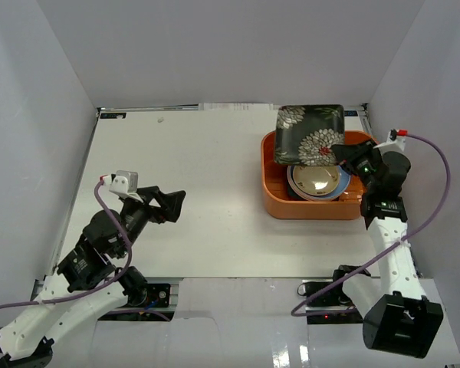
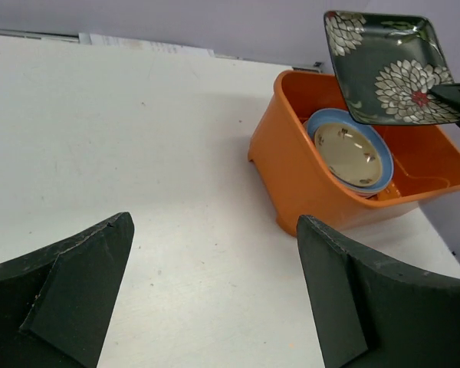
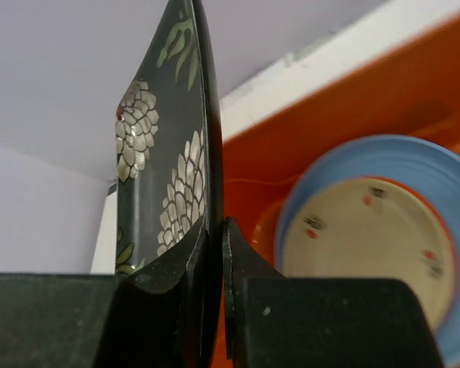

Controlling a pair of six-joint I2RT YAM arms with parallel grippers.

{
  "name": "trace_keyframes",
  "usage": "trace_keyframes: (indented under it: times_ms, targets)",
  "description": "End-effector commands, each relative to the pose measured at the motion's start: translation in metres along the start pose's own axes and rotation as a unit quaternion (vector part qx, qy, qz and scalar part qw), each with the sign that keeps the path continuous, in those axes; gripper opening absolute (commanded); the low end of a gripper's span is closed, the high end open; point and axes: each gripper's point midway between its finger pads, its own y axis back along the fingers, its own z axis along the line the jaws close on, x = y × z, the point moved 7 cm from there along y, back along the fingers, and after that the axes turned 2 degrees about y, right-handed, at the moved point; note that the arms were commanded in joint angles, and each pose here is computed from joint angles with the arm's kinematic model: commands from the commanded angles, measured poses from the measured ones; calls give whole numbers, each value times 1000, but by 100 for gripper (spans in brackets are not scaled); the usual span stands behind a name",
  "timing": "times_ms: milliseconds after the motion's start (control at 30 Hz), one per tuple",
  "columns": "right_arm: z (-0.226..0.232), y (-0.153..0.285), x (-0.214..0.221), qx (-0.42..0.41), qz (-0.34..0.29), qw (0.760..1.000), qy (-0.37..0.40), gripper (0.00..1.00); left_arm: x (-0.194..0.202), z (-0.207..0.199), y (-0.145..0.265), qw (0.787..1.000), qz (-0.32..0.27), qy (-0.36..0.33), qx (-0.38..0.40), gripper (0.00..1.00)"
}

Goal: Place the plates into the plastic bin on the countertop

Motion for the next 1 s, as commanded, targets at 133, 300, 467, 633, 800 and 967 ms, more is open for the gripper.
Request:
trace_keyframes:
  times_ms: [133, 300, 467, 633, 800, 967]
  targets:
    - [-52, 27, -3, 25, -10, 999, -29, 8, 12, 3, -7, 1000, 7, -18, 1, 98]
    - [-80, 24, 12, 57, 12, 997, -43, 8, 15, 6, -9, 1000, 11, -22, -9, 98]
    - [-97, 22, 23, 76, 26, 995, -51, 8, 16, 6, -11, 1000, 13, -24, -13, 98]
    - [-102, 26, 13, 120, 6, 992, -22, 47, 19, 7, -15, 999, 22, -26, -15, 98]
    - [-105, 30, -5, 179, -20, 984, 1, 88, 18, 6, -16, 999, 22, -24, -16, 98]
    - [-96, 32, -37, 216, -74, 973, 22, 90, 14, 7, -16, 999, 15, -27, -21, 98]
